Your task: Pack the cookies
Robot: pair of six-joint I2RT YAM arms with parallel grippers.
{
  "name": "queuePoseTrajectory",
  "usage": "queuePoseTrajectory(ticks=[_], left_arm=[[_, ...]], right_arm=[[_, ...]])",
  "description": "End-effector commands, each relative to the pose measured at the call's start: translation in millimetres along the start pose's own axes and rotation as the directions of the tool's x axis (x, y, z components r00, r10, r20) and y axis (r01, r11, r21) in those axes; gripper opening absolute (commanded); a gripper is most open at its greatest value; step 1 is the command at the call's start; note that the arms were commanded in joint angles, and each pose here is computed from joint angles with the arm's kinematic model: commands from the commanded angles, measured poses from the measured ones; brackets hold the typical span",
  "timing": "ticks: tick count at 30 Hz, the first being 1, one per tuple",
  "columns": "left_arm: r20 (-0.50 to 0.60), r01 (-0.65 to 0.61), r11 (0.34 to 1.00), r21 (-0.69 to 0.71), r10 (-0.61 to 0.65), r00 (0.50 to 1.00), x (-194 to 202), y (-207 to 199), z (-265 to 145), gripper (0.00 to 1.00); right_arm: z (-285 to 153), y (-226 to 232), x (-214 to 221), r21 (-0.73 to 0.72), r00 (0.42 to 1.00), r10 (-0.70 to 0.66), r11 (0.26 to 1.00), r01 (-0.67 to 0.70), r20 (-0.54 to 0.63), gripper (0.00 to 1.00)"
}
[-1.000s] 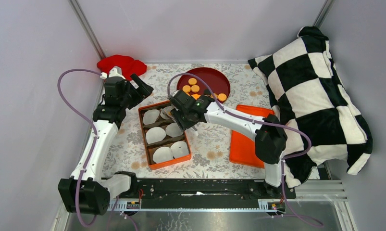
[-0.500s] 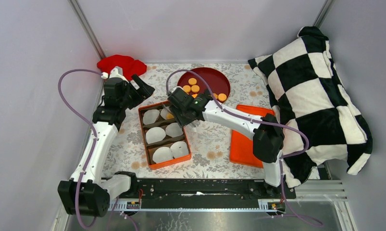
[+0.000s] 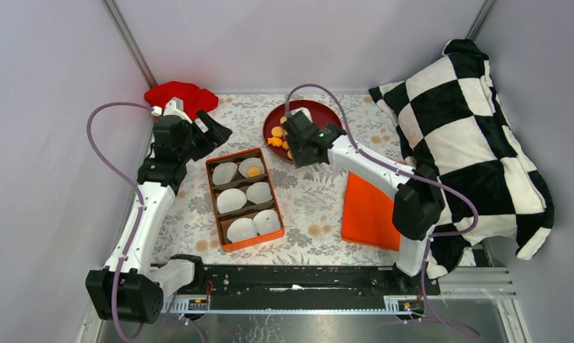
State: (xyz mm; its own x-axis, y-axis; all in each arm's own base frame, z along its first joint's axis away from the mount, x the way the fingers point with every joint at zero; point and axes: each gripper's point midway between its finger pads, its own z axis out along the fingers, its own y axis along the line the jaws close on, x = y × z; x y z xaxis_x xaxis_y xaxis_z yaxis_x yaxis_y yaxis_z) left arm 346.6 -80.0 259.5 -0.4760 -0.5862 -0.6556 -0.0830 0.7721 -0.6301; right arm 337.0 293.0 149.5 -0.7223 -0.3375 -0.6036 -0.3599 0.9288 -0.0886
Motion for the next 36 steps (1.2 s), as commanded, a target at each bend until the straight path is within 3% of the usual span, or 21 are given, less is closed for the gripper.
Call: queuePoseTrajectory(ticks=[1,11,27,28,29,31,36], left_arm=[[0.016,-0.017,0.999,0.028,0.016,1.0,-3.3,-2.2,4.9,0.9],[0.017,-0.025,1.0,0.009,0.025,1.0,-2.6,2.1,5.0,0.9],[-0.011,-0.009,1.0,0.013,0.009,1.0,7.1,6.8,11.6,0.9],[-0.012,-0.01,1.0,0.014,0.01,1.0,7.6,6.9,11.4,0.9],[-0.01,-0.009,1.0,0.016,0.009,1.0,7.9,6.5,10.0,0.9],[-0.011,-0.009,1.0,0.014,0.009,1.0,8.6,7.0,9.0,0.9],[-0.006,-0.007,1.0,0.018,0.007,1.0,6.4,4.3,5.8,0.9]], right_arm=[[17.4,-24.6,-12.9,0.024,0.998,0.053,0.998,-0.053,0.019,0.53],[65.7,-20.4,-16.2,-0.004,0.997,0.073,0.997,-0.074,-0.039,0.52],[105.8,-35.9,-14.7,0.015,0.983,0.136,0.991,-0.136,-0.126,0.5],[108.1,-36.2,-14.0,0.017,0.982,0.131,0.991,-0.13,-0.134,0.48],[109.5,-36.5,-16.2,0.02,0.982,0.123,0.992,-0.121,-0.144,0.33],[105.1,-37.3,-20.1,0.02,0.983,0.126,0.992,-0.125,-0.136,0.19],[77.0,-43.2,-38.2,0.01,0.987,0.149,0.989,-0.149,-0.053,0.09]])
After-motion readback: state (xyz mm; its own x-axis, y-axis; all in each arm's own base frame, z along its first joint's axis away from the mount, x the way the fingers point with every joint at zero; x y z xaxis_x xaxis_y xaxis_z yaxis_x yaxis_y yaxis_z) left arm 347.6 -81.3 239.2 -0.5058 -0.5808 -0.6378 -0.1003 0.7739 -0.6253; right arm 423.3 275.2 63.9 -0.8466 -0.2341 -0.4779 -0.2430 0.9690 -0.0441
